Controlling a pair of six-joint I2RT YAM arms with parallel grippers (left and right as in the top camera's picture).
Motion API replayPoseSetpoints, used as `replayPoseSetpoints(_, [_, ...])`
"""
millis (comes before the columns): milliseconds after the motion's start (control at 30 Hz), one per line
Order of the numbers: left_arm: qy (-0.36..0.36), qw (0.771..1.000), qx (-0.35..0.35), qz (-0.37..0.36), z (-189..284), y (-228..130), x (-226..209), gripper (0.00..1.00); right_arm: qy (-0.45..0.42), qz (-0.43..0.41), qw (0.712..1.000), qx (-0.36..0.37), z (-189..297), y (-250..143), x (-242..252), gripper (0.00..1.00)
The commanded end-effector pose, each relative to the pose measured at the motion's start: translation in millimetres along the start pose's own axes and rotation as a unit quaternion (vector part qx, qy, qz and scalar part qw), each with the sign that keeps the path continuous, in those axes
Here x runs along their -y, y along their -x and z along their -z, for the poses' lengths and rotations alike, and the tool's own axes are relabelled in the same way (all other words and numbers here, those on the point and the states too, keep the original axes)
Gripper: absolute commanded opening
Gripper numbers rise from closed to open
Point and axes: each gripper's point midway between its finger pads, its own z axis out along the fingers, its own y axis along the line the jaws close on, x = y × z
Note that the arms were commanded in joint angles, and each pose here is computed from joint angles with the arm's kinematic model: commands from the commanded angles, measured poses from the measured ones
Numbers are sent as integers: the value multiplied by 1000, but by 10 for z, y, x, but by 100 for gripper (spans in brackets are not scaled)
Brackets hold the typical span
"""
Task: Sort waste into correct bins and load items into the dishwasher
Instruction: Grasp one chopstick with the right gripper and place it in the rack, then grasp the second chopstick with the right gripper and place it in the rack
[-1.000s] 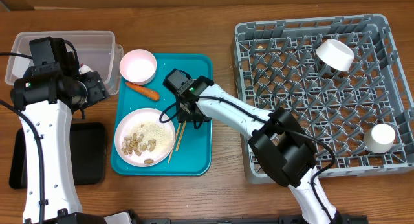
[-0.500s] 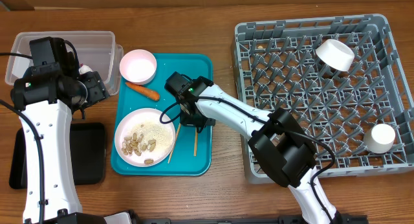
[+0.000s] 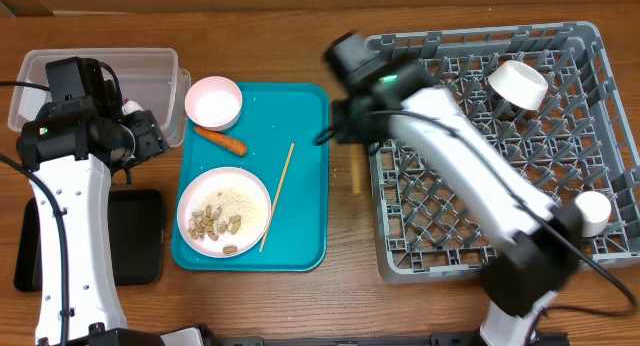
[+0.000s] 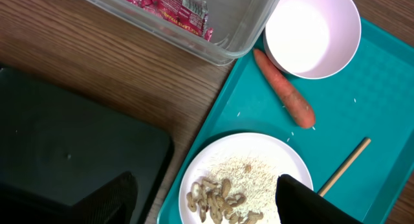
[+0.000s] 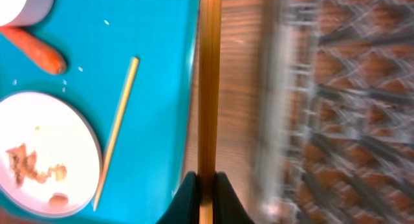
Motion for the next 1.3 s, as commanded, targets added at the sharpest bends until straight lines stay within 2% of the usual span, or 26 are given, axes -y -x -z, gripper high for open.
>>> replayPoseSetpoints(0, [-7,1000,11,2,65,32,12,71,-29,27,998,-44,11,-136,375,4])
replayPoseSetpoints(167, [-7,1000,11,2,65,29,12,70,-38,43,993,-100,-286,-387,535,4])
replayPoseSetpoints(400, [-7,1000,11,1,65,30,13,71,-52,39,990,-127,-682,-598,666,4])
replayPoseSetpoints(433, [-7,1000,11,2,65,29,12,71,-53,39,989,-130,-693,-615,672,6])
replayPoseSetpoints(467, [-7,1000,11,2,65,29,12,71,-54,39,989,-134,-700,-642,683,22])
replayPoseSetpoints(500, [-7,1000,11,2,65,30,11,71,-55,39,989,-134,-700,-640,683,33])
replayPoseSetpoints(567, [-7,1000,11,2,65,30,11,71,-57,30,991,-117,-636,-547,671,41])
replayPoseSetpoints(667, [-7,1000,11,1,65,30,13,71,-60,12,996,-58,-299,-207,606,45])
replayPoseSetpoints(767, [-7,1000,11,1,65,30,13,71,38,24,999,24,143,206,109,47])
replayPoseSetpoints(867, [-8,1000,11,2,65,31,14,71,113,29,993,36,179,237,-354,46])
replayPoseSetpoints(1033, [-7,1000,11,1,65,30,13,71,118,36,992,-8,-361,-32,-996,48])
replayPoseSetpoints(1100, [-7,1000,11,1,65,29,13,71,103,4,994,-36,-721,-148,-1163,48])
replayPoseSetpoints(1267, [-7,1000,11,2,65,30,12,71,70,-40,995,-65,-1355,-268,-1276,48])
